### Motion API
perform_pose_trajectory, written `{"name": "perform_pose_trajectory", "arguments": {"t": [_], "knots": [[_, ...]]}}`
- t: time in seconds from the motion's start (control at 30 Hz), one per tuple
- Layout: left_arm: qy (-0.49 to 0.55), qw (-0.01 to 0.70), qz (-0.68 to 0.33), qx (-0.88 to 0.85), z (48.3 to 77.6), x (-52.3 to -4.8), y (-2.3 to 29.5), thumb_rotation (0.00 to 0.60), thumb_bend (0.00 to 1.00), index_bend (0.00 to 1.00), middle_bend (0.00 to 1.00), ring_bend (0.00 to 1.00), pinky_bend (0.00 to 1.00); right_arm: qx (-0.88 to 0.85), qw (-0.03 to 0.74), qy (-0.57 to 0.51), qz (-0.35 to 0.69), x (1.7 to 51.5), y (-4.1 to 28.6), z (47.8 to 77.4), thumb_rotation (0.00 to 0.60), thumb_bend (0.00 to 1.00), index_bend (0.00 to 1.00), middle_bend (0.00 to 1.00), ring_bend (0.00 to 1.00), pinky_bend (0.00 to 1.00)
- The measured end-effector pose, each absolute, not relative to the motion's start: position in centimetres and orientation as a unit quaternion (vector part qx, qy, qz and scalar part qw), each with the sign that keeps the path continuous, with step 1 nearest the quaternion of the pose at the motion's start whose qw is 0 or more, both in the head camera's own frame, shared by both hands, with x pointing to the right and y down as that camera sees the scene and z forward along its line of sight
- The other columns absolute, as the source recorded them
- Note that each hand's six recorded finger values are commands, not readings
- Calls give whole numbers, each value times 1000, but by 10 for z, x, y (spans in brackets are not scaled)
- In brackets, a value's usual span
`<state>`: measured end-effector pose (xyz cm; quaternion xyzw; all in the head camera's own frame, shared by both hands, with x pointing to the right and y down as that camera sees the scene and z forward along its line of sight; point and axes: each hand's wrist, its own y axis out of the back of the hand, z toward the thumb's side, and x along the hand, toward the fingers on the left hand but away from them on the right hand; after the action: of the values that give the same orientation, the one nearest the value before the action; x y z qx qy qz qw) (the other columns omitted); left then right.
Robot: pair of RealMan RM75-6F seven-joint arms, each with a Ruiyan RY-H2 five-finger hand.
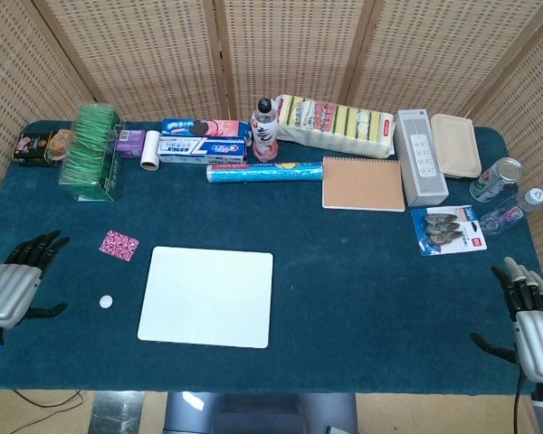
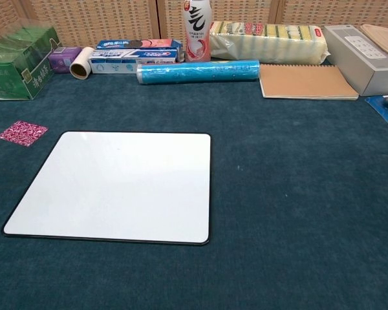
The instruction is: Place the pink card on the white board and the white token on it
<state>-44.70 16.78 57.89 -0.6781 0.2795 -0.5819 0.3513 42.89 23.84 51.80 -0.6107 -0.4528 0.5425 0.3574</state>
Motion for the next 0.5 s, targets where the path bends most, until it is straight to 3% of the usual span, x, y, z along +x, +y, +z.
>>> {"name": "perform_pose_trajectory", "arguments": {"t": [0.33, 0.5], "knots": [[260, 303, -599, -694, 652, -432, 106, 600, 202, 210, 0, 0, 74, -608, 344, -453, 554, 436, 235, 525, 600, 0, 19, 0, 4, 0], [269, 296, -599, -694, 678, -419, 90, 600, 211, 221, 0, 0, 74, -609, 342, -452, 555, 436, 233, 528, 600, 0, 19, 0, 4, 0]]}}
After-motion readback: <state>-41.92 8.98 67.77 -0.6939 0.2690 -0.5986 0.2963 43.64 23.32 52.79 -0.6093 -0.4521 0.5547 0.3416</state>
